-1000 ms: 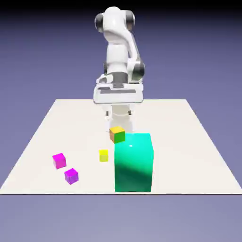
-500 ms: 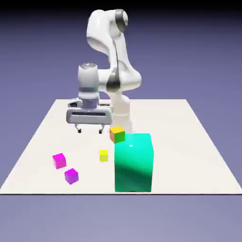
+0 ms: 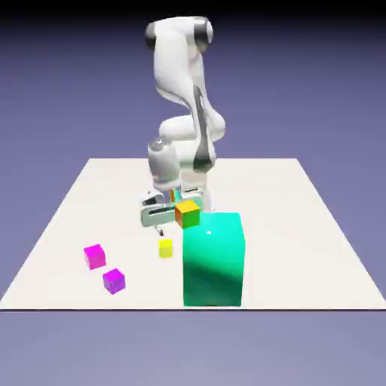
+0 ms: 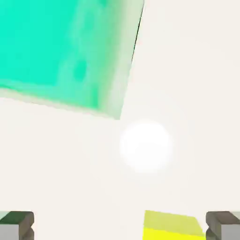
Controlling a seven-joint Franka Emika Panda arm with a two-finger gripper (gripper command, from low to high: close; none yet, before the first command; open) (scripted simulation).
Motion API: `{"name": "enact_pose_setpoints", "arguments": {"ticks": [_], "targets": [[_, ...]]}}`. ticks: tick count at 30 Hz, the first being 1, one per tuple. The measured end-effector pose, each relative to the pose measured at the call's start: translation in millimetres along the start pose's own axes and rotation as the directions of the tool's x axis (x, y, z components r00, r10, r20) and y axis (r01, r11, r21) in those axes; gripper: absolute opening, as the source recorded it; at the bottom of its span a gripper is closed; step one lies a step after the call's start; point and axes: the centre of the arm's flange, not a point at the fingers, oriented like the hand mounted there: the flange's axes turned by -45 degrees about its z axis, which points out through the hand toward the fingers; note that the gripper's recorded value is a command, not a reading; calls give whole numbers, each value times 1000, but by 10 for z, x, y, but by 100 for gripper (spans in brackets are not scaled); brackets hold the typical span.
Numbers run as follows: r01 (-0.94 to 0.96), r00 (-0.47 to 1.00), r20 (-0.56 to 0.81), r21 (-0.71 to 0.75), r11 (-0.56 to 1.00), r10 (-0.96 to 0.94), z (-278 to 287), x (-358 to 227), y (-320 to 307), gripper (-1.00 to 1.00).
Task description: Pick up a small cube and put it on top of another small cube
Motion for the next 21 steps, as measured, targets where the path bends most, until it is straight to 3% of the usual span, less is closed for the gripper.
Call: {"name": "enact_pose_setpoints", "arguments": {"ticks": [7,21], "targets": [[-87,996,-39,-111,990,83,151,-528,192,0],[-78,997,-17,-208,975,76,487,-457,387,0]]}}
